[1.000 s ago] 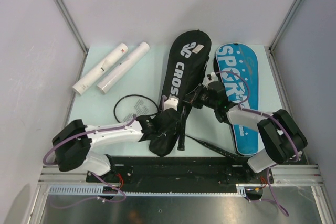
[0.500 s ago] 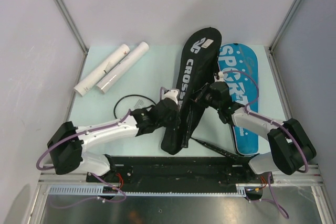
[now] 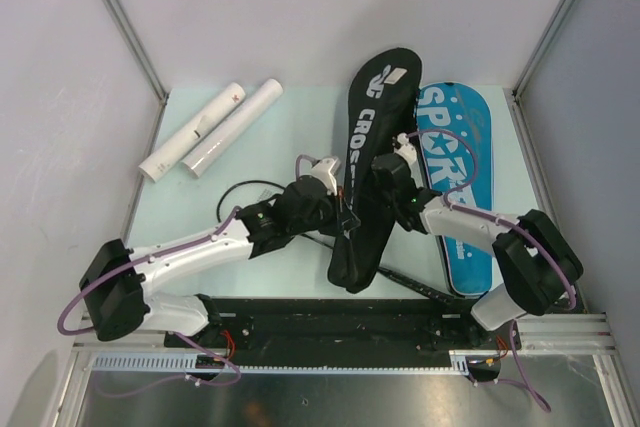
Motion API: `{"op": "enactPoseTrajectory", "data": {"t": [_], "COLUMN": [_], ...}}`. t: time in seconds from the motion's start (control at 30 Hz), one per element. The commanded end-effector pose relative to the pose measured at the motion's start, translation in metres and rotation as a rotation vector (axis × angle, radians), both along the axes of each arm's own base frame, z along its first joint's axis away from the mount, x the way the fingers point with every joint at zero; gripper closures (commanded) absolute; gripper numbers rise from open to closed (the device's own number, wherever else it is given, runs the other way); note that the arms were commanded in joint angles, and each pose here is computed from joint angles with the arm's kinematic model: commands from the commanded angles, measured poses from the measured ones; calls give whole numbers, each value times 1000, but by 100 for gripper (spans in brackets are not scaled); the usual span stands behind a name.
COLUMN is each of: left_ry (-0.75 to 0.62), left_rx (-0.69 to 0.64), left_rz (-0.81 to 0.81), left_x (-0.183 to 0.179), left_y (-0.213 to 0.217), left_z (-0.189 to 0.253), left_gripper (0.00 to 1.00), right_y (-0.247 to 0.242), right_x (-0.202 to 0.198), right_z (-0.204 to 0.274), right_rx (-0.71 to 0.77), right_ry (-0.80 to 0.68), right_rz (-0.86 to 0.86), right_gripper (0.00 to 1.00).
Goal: Pack up the badminton gear
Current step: Adjust the racket in the racket bag, then pick up the racket from the center of the board.
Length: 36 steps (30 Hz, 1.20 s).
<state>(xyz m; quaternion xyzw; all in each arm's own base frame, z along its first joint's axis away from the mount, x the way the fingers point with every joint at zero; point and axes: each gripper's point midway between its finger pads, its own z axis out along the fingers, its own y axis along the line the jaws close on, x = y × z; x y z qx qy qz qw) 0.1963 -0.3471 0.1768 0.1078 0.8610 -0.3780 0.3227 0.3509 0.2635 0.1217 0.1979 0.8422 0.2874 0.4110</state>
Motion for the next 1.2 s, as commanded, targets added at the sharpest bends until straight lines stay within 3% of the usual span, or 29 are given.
{"op": "enactPoseTrajectory", "data": {"t": [0.0,0.07,0.17,0.3,0.4,0.5,0.6,0.7,0.73,0.77,0.9,1.17], "left_ry": [122,145,158,141,141,141,126,109,103,93,90,70], "left_rx": [-121,-140,-143,-145,-145,-151,-165,-184,-174,-178,-178,-100], "left_rz": [-121,-27,64,105,127,137,152,157,169,166,147,152], "left_x": [-31,-14,4,21,35,47,63,80,90,96,115,139], "left_y": [-15,1,22,29,36,44,54,65,72,73,76,87], "left_z": [12,11,1,2,1,2,9,20,18,26,30,15], "left_gripper": [100,100,100,100,100,100,100,100,100,100,100,100], "right_y": [-15,-2,9,12,-9,-35,-63,-60,-54,-51,-25,21], "right_x": [45,31,0,-46,-71,-88,-90,-90,-93,-98,-97,-133], "right_z": [45,37,22,38,67,95,72,37,29,9,-23,-80], "right_rx": [-32,-58,-110,-140,-159,-275,-382,-372,-373,-390,-505,-652], "right_ry": [-175,-138,-63,-80,-108,-246,-192,-115,-100,-65,-125,-115], "right_rz": [-128,0,227,518,596,670,710,801,833,868,961,1185], "right_gripper": [81,50,37,33,33,25,23,31,41,41,37,30]}}
